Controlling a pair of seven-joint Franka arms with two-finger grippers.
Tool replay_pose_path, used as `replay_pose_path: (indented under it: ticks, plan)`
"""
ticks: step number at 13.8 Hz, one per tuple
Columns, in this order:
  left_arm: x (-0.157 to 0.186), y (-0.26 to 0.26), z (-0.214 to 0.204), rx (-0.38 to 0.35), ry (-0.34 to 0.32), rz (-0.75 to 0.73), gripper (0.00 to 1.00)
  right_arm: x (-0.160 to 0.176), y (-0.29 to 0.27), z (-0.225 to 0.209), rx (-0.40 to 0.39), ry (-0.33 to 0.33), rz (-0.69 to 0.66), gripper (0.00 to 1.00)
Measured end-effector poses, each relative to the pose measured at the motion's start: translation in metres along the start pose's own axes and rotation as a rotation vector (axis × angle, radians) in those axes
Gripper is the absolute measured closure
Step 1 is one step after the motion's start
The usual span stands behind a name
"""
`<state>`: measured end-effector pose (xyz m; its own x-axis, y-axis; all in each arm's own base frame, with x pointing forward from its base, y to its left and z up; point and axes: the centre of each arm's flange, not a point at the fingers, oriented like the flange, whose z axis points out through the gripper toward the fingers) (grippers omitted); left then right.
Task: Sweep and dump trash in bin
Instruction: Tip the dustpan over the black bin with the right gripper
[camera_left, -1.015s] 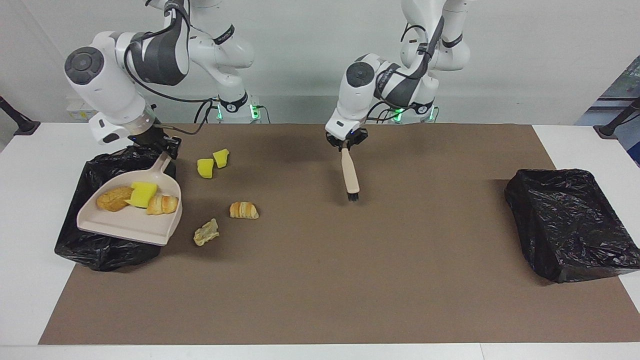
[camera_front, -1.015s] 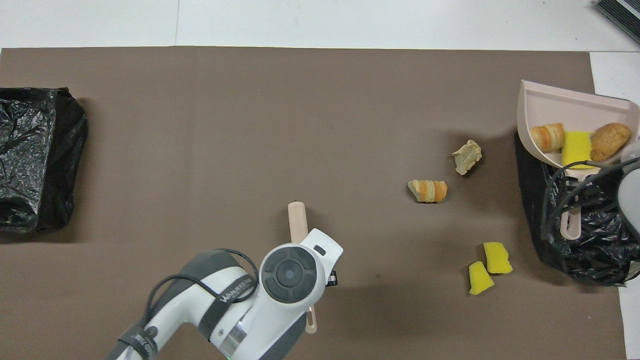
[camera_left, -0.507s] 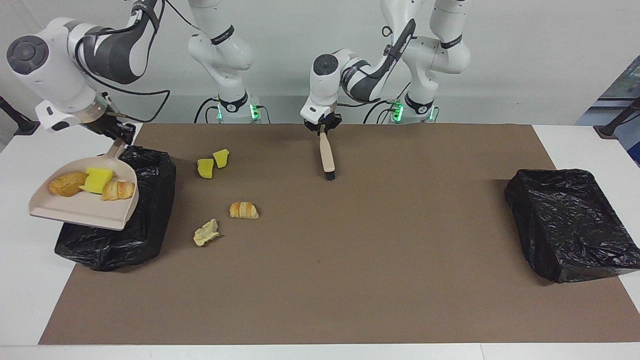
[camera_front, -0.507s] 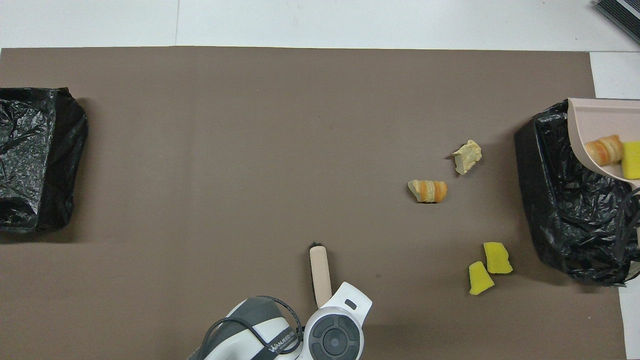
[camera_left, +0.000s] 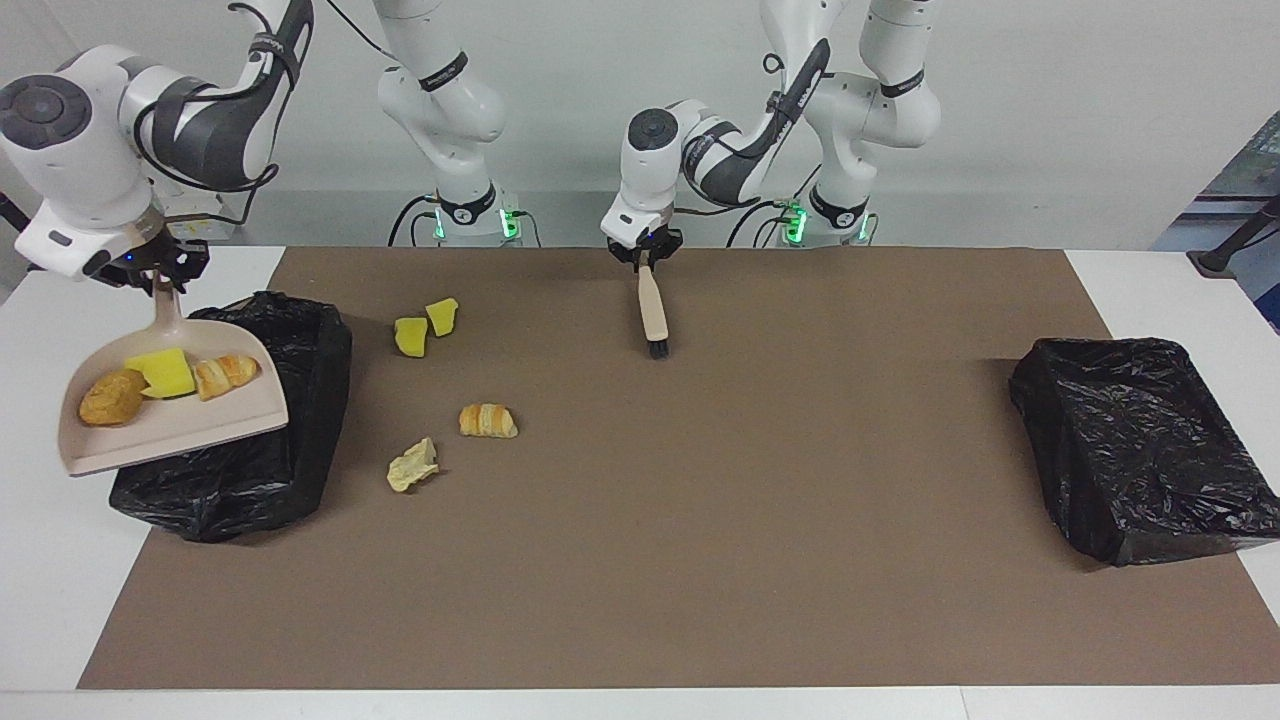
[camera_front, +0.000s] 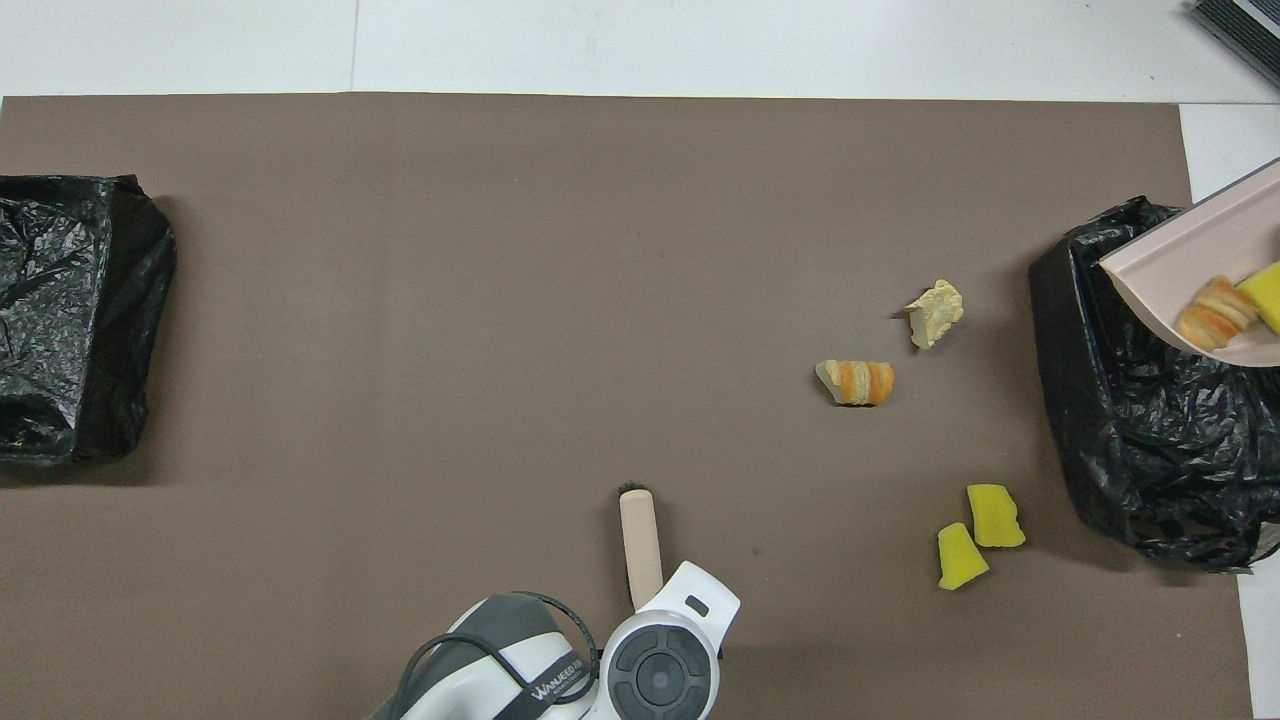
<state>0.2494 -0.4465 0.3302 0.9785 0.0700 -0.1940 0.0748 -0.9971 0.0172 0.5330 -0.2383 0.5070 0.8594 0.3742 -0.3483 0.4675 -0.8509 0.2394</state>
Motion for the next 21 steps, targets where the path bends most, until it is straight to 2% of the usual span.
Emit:
replay_pose_path:
  ticks: [3, 7, 10, 11, 13, 17, 19, 21]
  plan:
    - [0.008, -0.005, -0.004, -0.034, -0.048, -0.003, 0.74, 0.004, 0.018, 0.020, -0.071, -0.040, -0.091, 0.68]
    - [0.016, -0.011, -0.009, -0.062, -0.088, 0.000, 0.74, 0.004, 0.037, 0.002, -0.163, -0.091, -0.267, 0.68]
    - [0.018, -0.015, -0.012, -0.063, -0.106, 0.008, 0.74, 0.012, 0.036, -0.008, -0.238, -0.171, -0.449, 0.68]
    - [0.018, -0.015, -0.012, -0.065, -0.108, 0.006, 0.74, 0.015, 0.034, -0.010, -0.262, -0.202, -0.512, 0.68]
    - [0.020, -0.016, -0.013, -0.073, -0.115, -0.003, 0.74, 0.017, 0.036, -0.012, -0.325, -0.309, -0.626, 0.68]
    - [0.024, -0.019, -0.015, -0.079, -0.117, -0.003, 0.74, 0.032, 0.027, -0.008, -0.462, -0.469, -0.757, 0.68]
    - [0.022, -0.019, -0.016, -0.078, -0.116, 0.008, 0.74, 0.045, 0.016, -0.020, -0.543, -0.547, -0.809, 0.68]
    - [0.019, -0.019, -0.015, -0.074, -0.113, 0.021, 0.74, 0.059, 0.000, -0.038, -0.589, -0.630, -0.911, 0.68]
